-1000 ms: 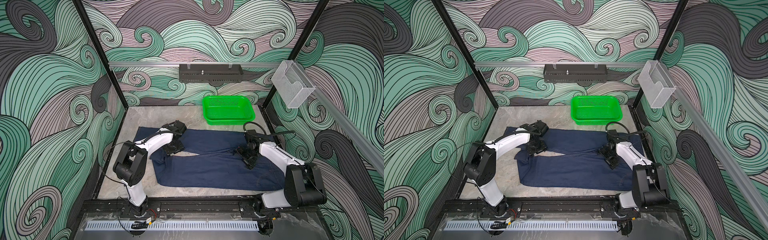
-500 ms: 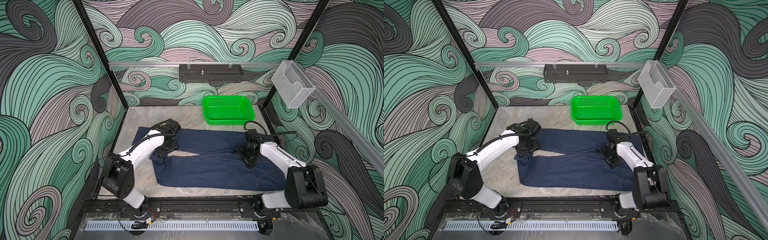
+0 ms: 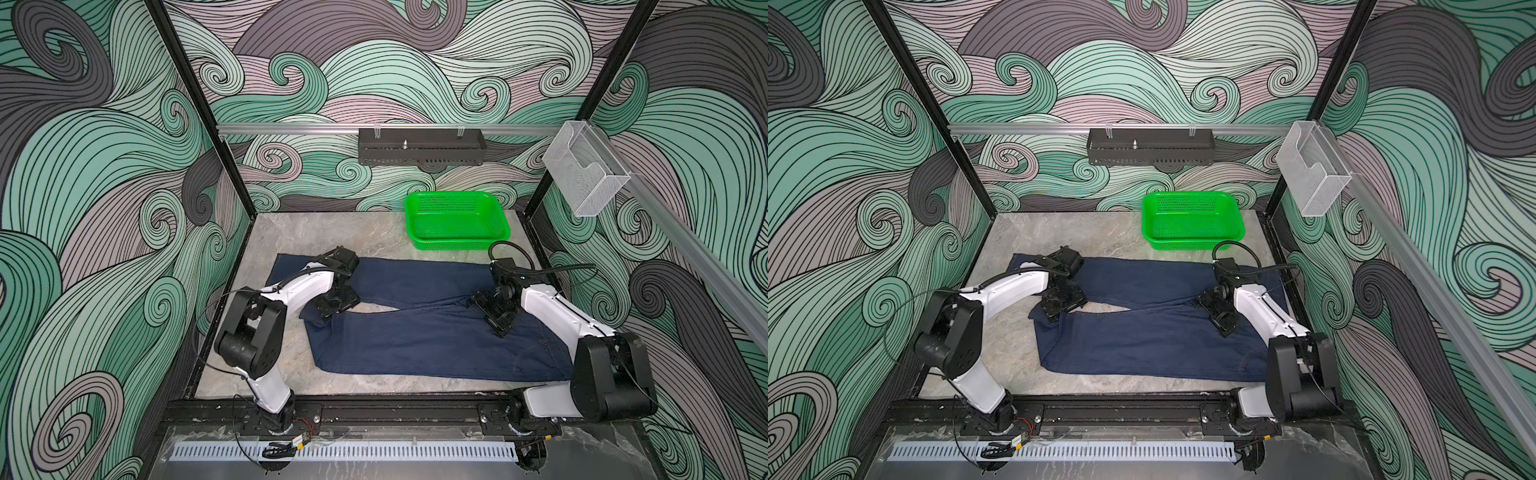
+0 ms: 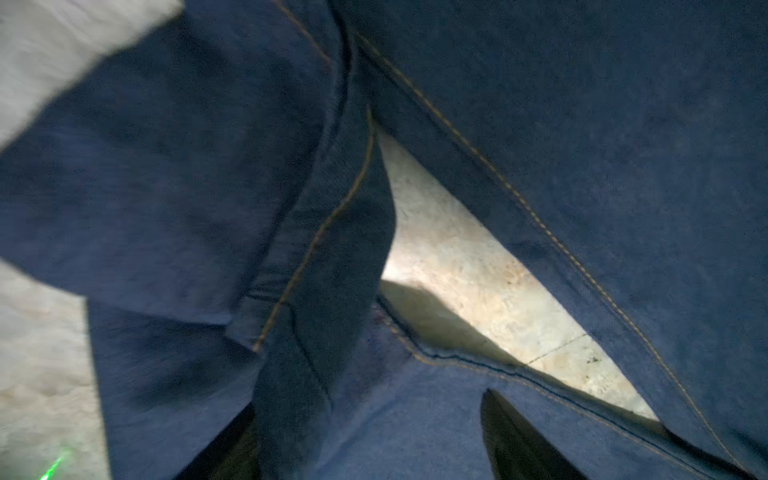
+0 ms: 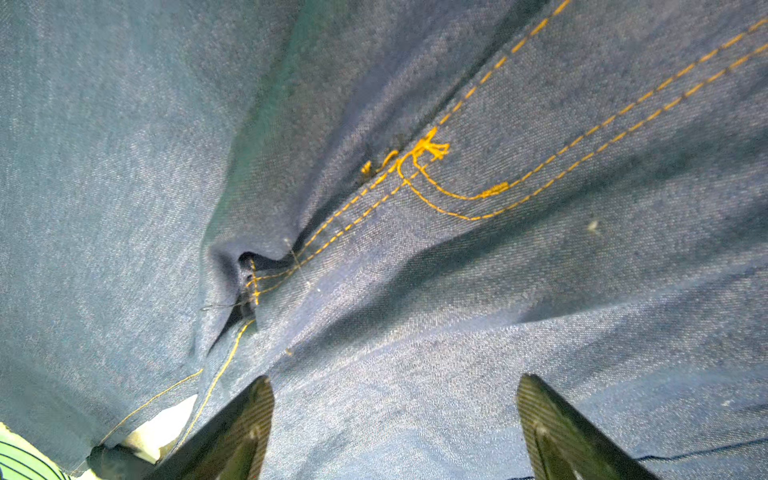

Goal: Fold and stack the trousers

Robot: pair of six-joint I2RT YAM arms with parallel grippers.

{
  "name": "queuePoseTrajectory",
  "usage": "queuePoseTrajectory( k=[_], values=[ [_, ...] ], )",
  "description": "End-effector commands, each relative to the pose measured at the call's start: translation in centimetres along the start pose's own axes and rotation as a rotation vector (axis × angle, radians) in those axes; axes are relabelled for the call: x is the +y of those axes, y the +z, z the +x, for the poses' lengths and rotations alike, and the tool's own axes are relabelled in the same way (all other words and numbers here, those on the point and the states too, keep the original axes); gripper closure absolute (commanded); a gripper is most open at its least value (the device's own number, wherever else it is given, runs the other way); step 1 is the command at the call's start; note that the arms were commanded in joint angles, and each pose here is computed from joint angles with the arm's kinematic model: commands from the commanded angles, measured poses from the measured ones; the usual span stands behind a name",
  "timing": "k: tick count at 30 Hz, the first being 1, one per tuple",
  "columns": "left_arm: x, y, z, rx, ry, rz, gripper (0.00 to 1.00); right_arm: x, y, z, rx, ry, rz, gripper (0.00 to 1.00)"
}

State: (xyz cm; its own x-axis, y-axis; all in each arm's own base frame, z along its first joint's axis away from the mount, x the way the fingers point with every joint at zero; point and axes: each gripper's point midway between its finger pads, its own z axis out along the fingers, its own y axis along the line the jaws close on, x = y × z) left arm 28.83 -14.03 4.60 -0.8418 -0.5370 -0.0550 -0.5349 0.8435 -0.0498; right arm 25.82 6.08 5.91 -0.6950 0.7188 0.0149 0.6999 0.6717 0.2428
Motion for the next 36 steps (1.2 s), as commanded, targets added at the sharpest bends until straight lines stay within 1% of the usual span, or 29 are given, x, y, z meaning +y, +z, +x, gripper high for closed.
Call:
queuePoseTrajectory(
  k=[1,5,8,11,16,20,23,26,31,36],
  values=[
    [-4.3,0.3,-0.1,-0.004,0.011,0.074,0.21,-0.3,-0.4,0.1,-0.003,-0.009,0.009,0.08],
    [-7.0,0.3,0.6,-0.001,0.057,0.085,0.21,-0.1,-0.6,0.1,-0.004,-0.012,0.007,0.08],
    [-7.8,-0.6,0.9,-0.012,0.077,0.100,0.20,-0.1,-0.7,0.1,-0.006,-0.012,0.003,0.08],
    [-7.3,-1.9,0.8,-0.031,0.087,0.101,0.18,0.0,-0.8,0.1,-0.003,-0.013,-0.002,0.08],
    [-4.5,-3.6,0.5,-0.082,0.085,0.064,0.16,0.2,-1.0,0.1,-0.003,-0.015,-0.009,0.08],
    [-3.1,-3.3,-0.6,-0.075,0.046,0.053,0.16,0.4,-0.8,0.2,0.007,-0.016,-0.010,0.08],
    [-3.3,-3.1,-1.5,-0.073,0.039,0.045,0.16,0.5,-0.8,0.3,0.013,-0.019,-0.014,0.08],
    [-3.8,-2.8,-2.2,-0.069,0.066,-0.004,0.17,0.4,-0.8,0.2,0.009,-0.022,-0.014,0.09],
    [-3.3,-1.1,-2.8,-0.043,0.132,-0.133,0.21,0.6,-1.0,0.1,0.004,-0.031,-0.021,0.09],
    [-3.1,0.4,-3.0,-0.022,0.173,-0.192,0.24,0.7,-0.8,0.1,0.008,-0.031,-0.015,0.09]
  ],
)
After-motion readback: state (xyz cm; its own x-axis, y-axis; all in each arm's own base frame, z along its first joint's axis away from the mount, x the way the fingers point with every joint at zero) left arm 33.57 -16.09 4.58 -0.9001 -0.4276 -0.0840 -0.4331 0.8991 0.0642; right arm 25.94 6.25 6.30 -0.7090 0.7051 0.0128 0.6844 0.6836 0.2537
